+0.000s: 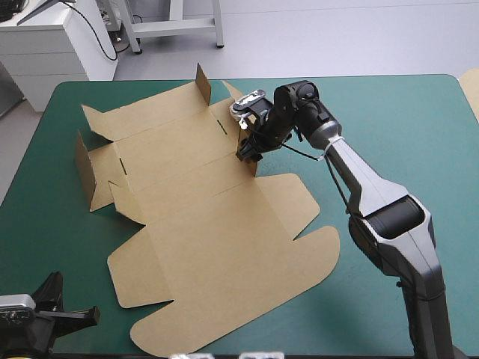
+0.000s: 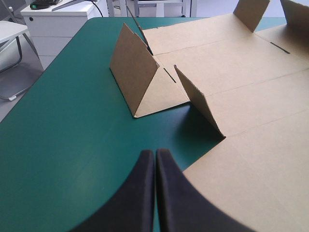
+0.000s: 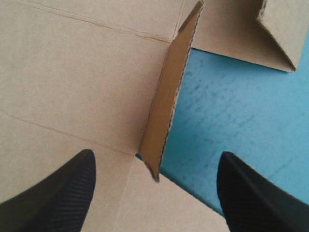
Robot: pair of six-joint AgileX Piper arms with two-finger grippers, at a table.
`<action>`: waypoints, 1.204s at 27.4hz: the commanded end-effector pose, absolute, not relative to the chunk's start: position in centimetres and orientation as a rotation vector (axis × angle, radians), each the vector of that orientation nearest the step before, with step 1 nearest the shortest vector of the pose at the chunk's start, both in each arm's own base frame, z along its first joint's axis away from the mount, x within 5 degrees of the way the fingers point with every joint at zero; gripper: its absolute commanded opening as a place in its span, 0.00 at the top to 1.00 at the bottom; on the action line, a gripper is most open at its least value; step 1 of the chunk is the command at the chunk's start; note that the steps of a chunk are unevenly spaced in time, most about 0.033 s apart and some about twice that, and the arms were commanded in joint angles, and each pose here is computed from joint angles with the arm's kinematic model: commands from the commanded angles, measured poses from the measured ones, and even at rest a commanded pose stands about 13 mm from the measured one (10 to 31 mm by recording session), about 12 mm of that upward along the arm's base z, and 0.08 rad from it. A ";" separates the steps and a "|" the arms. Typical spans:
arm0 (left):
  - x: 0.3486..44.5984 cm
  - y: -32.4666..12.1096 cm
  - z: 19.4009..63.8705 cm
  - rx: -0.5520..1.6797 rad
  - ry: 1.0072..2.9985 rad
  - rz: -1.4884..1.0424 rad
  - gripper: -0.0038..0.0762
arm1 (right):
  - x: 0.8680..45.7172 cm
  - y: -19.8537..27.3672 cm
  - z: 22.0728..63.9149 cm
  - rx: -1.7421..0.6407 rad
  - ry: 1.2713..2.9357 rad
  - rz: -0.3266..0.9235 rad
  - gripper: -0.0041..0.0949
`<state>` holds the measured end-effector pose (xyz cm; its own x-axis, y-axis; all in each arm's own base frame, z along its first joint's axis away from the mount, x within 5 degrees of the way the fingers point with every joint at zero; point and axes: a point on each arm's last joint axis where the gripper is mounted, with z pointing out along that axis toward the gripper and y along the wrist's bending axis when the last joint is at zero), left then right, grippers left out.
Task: Fold the box
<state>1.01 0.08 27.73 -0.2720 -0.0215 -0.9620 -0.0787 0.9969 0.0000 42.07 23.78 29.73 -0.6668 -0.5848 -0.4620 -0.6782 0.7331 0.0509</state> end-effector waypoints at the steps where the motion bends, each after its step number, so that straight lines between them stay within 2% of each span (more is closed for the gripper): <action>1: 0.8 0.1 29.0 -0.070 1.742 0.059 0.96 | 42.0 23.9 33.2 -0.935 2.345 0.321 0.29; 10: 0.8 0.1 29.0 -0.070 1.742 0.059 0.96 | 43.3 24.6 31.5 -0.928 2.305 0.320 0.30; 13: 0.8 0.1 29.0 -0.070 1.742 0.059 0.96 | 43.4 24.6 31.6 -0.914 2.290 0.322 0.38; 14: 0.8 0.1 29.0 -0.070 1.742 0.059 0.96 | 43.4 24.6 31.7 -0.913 2.287 0.322 0.45; 16: 0.8 0.1 29.0 -0.070 1.742 0.059 0.96 | 43.4 24.6 31.7 -0.935 2.283 0.315 0.69; 17: 0.8 0.1 29.0 -0.070 1.742 0.059 0.96 | 43.3 24.6 31.7 -0.988 2.263 0.296 0.98; 27: 0.8 0.1 29.0 -0.070 1.742 0.059 0.96 | 43.2 24.6 31.5 -1.163 2.190 0.234 0.98; 29: 0.8 0.1 29.0 -0.070 1.742 0.059 0.96 | 43.0 24.5 31.4 -1.266 2.162 0.204 0.98; 32: 0.8 0.1 29.0 -0.070 1.742 0.059 0.96 | 42.1 24.2 31.1 -1.629 2.032 0.134 0.98; 33: 0.8 0.1 29.0 -0.070 1.742 0.059 0.96 | 41.9 24.1 31.3 -1.678 2.012 0.127 0.98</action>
